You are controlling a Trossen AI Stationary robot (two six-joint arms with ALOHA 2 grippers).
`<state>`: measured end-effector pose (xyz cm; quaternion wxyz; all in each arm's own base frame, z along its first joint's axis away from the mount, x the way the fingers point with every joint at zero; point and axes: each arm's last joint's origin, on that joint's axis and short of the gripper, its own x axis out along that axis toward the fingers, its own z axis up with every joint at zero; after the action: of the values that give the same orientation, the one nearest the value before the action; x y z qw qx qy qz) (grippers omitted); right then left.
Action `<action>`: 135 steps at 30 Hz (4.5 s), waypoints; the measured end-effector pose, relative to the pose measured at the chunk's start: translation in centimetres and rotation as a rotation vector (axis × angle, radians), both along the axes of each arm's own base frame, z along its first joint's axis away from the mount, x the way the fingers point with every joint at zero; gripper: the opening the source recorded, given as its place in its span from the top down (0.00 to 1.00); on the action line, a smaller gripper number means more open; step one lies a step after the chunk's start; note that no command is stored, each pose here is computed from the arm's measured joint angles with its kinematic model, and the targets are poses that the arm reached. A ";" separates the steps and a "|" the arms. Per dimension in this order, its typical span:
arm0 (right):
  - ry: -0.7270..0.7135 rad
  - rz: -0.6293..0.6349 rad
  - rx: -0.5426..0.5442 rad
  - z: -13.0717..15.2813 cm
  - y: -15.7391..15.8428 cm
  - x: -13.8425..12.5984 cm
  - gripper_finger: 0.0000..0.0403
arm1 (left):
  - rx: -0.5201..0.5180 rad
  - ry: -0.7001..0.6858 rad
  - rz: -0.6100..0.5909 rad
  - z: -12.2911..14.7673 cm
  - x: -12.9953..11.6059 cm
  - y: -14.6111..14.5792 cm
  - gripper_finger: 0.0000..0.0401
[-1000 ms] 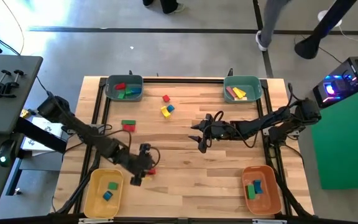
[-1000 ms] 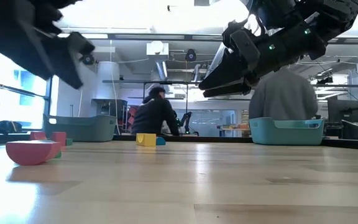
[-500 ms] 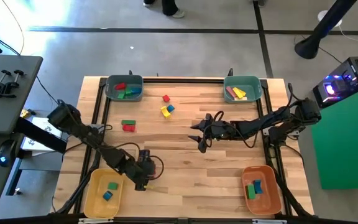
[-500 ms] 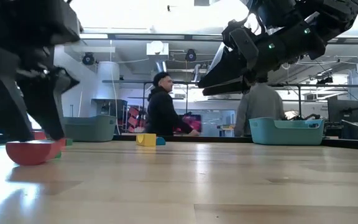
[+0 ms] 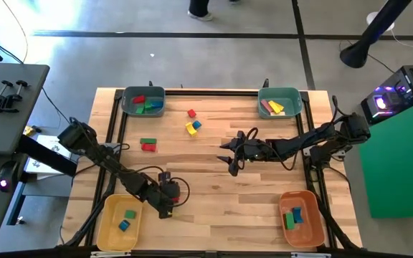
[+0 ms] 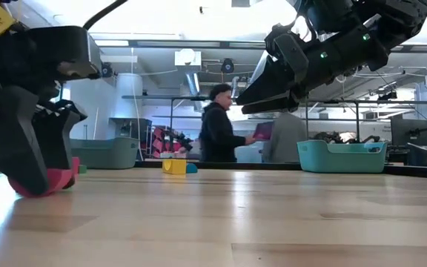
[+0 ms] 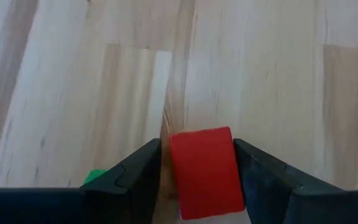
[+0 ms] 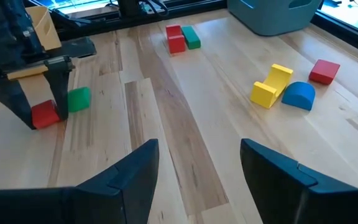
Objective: Sort blocks by size
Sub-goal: Put the red half-circle block into the blue bin, then put the red arch block into the yellow bin
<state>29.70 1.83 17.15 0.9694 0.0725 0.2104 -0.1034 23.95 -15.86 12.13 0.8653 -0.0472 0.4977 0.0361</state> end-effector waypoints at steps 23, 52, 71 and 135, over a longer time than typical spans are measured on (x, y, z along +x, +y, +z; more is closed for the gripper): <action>0.005 0.014 -0.001 -0.1 0.1 -0.1 0.45 | -0.136 0.519 0.127 12.3 -4.2 -1.7 0.75; -0.021 0.062 0.032 -1.4 0.3 0.9 0.45 | -0.236 0.732 0.624 5.5 -10.5 -2.6 0.58; -0.022 0.062 0.032 -1.4 0.3 0.9 0.45 | -0.374 0.346 0.589 13.8 -9.3 -1.8 0.47; -0.273 -0.084 -0.188 1.4 -4.0 1.6 0.45 | 0.548 -0.186 0.600 15.0 -2.0 22.2 0.48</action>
<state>31.32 -2.17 18.56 0.9864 0.0036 0.0628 -0.1521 21.98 6.30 27.14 0.8382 0.0388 0.3537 0.4133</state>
